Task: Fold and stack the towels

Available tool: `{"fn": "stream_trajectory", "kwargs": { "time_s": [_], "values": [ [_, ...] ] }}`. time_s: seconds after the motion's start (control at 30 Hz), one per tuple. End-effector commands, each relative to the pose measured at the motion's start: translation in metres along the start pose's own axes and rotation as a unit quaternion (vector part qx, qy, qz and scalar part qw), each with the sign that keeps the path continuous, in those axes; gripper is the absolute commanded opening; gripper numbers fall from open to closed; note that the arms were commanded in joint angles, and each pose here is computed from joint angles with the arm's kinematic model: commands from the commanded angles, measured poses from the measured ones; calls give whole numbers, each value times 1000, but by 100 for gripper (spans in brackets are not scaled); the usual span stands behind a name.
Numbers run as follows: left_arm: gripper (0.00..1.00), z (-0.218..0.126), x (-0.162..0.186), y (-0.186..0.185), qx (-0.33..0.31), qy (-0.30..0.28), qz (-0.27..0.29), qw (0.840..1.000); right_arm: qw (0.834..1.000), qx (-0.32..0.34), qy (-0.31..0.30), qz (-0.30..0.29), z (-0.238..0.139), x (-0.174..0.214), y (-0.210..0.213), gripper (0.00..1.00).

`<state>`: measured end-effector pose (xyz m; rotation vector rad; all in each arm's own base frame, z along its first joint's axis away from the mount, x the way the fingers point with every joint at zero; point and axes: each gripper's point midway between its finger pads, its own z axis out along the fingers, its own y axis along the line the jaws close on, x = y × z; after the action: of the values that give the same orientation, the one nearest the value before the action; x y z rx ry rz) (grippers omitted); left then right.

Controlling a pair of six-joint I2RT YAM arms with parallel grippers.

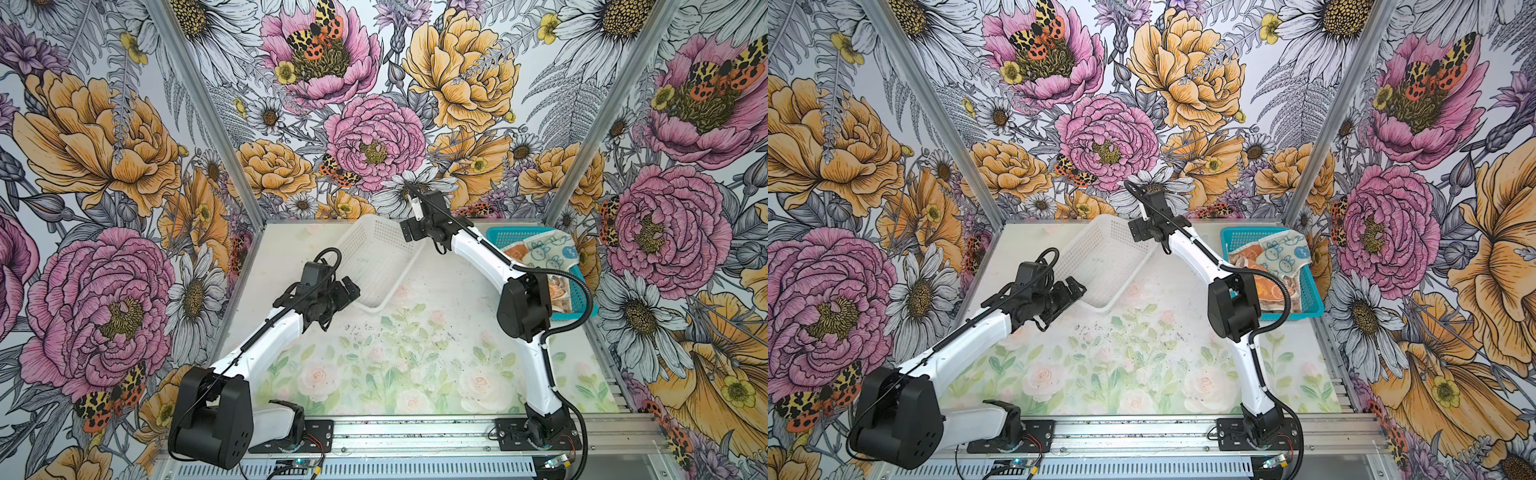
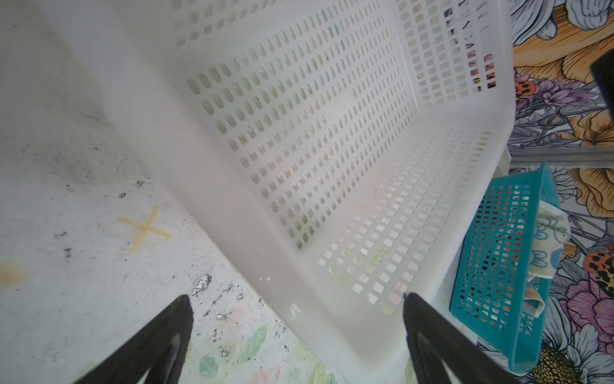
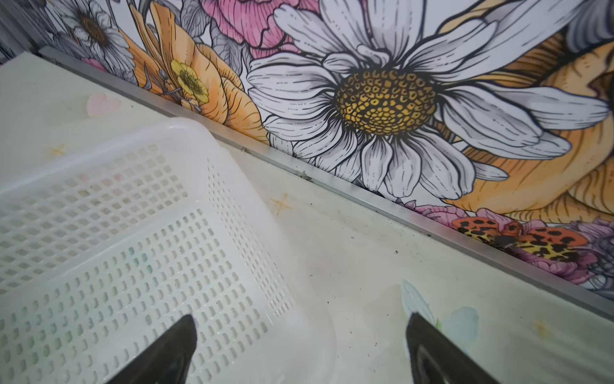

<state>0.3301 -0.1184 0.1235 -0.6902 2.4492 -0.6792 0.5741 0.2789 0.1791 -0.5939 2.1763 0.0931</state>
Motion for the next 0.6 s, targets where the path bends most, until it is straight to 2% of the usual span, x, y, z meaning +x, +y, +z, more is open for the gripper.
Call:
{"fn": "stream_trajectory", "kwargs": {
  "time_s": [0.0,0.27,0.47,0.57],
  "values": [
    [99,5,-14,-12,25,-28,-22,999,996,-35,25,-73,18,11,10,97],
    [99,20,-13,-5,11,-23,-29,999,995,-47,22,-82,53,15,9,85],
    [99,25,-25,-2,4,-26,-34,999,996,-46,26,-77,56,17,10,63],
    [99,28,-33,1,0,-28,-37,999,996,-45,36,-71,52,21,10,55]
  ]
}}
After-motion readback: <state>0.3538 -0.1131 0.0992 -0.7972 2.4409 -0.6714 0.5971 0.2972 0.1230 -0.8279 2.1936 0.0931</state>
